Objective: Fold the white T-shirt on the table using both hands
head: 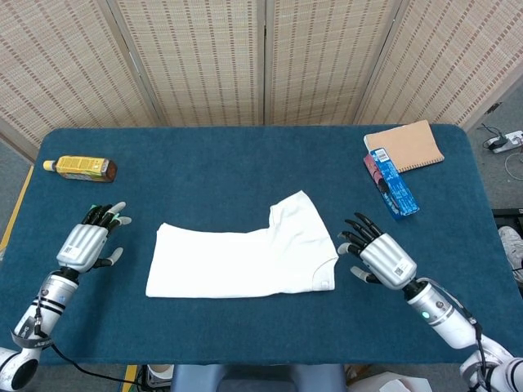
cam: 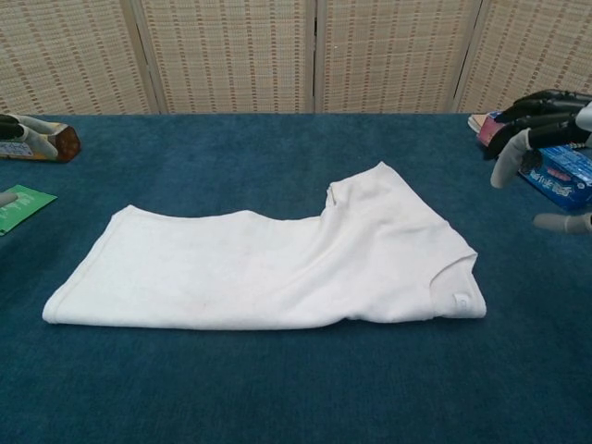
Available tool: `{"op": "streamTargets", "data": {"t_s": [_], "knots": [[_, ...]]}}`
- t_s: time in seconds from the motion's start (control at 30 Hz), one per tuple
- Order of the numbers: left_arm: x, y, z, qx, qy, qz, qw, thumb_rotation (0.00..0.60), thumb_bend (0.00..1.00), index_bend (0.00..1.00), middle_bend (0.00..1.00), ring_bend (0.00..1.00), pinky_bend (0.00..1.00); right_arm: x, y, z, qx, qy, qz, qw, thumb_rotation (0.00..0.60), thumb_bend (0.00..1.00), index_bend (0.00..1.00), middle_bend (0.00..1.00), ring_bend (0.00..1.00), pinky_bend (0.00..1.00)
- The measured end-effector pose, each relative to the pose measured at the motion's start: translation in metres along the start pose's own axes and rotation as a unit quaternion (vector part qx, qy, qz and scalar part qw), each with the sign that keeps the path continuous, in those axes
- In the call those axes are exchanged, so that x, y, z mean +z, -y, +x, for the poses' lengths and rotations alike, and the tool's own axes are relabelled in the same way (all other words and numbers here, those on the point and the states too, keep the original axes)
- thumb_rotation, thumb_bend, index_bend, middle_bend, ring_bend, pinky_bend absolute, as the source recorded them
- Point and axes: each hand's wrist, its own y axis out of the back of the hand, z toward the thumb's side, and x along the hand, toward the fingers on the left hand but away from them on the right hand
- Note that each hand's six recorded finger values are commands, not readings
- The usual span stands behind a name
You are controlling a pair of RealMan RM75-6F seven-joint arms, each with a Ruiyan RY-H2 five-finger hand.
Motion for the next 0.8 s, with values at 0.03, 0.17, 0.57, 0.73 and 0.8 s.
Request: {"op": "streamTargets", "data": {"t_s": [0.03, 0.17, 0.57, 0.73, 0.8], "knots": [[0.000, 0.000, 0.000, 0.003, -0.001, -0.002, 1.0000, 0.600, 0.38, 0.28, 0.05, 0.00, 0.01, 0.001, 0.004, 0.003, 0.008, -0.003, 0.002, 1.0000, 0.600, 0.22, 0.40, 0.27, 0.10, 0.03], [0.001, 0.001, -0.002, 0.009, -0.002, -0.013, 0.9999, 0.600, 0.38, 0.27, 0.05, 0.00, 0.01, 0.001, 0.022, 0.010, 0.039, -0.011, 0.019, 0.9990, 0.600, 0.22, 0.40, 0.27, 0.10, 0.03], [0.000, 0.001, -0.012, 0.011, -0.006, -0.038, 0.9992, 0.600, 0.38, 0.27, 0.05, 0.00, 0.01, 0.011, 0.073, 0.003, 0.062, -0.041, 0.044, 0.9963, 0.600, 0.16, 0.40, 0.24, 0.10, 0.03], [0.000, 0.003, -0.013, 0.006, -0.007, -0.039, 0.9992, 0.600, 0.38, 0.27, 0.05, 0.00, 0.01, 0.022, 0.086, 0.003, 0.058, -0.047, 0.032, 0.9967, 0.600, 0.15, 0.40, 0.24, 0.10, 0.03], [0.000, 0.003, -0.013, 0.005, -0.007, -0.039, 0.9992, 0.600, 0.38, 0.27, 0.05, 0.00, 0.01, 0.026, 0.089, 0.002, 0.054, -0.049, 0.029, 0.9969, 0.600, 0.15, 0.40, 0.24, 0.10, 0.03]]}}
